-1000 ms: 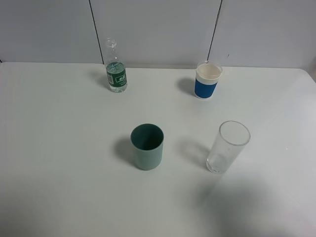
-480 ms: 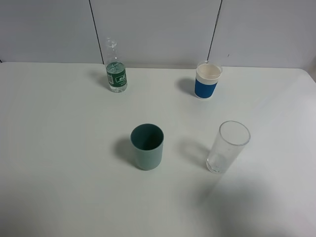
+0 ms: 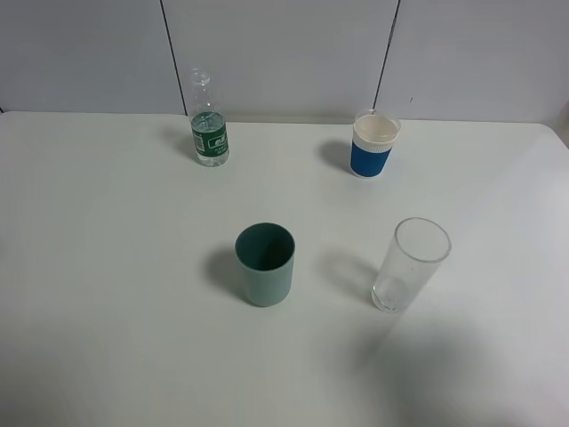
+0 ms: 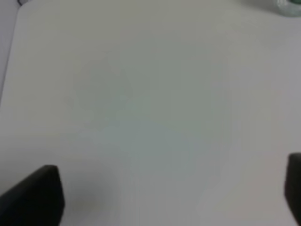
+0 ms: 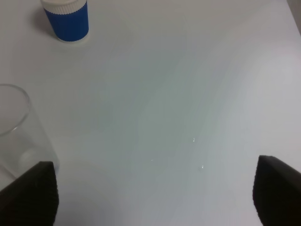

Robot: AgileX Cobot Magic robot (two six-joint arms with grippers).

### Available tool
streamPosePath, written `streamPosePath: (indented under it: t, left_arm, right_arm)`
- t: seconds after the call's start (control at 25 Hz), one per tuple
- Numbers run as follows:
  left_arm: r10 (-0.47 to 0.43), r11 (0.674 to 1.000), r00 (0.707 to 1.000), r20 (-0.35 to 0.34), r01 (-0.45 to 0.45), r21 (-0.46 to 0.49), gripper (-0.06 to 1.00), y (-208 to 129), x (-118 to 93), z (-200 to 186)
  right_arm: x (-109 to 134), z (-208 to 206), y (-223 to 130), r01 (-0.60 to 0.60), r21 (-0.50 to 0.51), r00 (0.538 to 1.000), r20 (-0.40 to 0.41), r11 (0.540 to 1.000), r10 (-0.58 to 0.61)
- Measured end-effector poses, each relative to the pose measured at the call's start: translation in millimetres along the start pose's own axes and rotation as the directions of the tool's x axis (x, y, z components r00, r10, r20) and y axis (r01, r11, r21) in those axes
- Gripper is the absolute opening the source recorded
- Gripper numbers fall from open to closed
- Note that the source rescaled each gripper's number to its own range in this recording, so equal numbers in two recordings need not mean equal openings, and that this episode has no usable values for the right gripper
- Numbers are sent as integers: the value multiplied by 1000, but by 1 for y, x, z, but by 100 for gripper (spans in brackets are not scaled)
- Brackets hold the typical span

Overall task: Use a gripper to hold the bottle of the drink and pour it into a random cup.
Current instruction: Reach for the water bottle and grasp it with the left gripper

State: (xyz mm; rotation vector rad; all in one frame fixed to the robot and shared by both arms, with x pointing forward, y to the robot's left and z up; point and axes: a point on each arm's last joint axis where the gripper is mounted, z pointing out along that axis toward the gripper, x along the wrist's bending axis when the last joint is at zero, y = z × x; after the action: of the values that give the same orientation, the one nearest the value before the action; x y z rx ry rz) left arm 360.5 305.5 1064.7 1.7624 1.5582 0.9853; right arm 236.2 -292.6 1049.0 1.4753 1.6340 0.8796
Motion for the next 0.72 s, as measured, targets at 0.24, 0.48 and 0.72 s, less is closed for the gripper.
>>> streamPosePath:
  t: [0.24, 0.48, 0.72]
  left_arm:
    - [22, 1000, 1000, 15, -22, 13, 98, 9, -1, 32]
    - [60, 998, 998, 29, -61, 29, 98, 13, -3, 63]
    - [72, 997, 997, 40, -73, 31, 98, 13, -6, 91]
  right_arm:
    - [0, 0, 0, 0, 0, 1000, 0, 1000, 0]
    - [0, 0, 0, 0, 0, 1000, 0, 1000, 0]
    - [0, 0, 0, 0, 0, 1000, 0, 1000, 0]
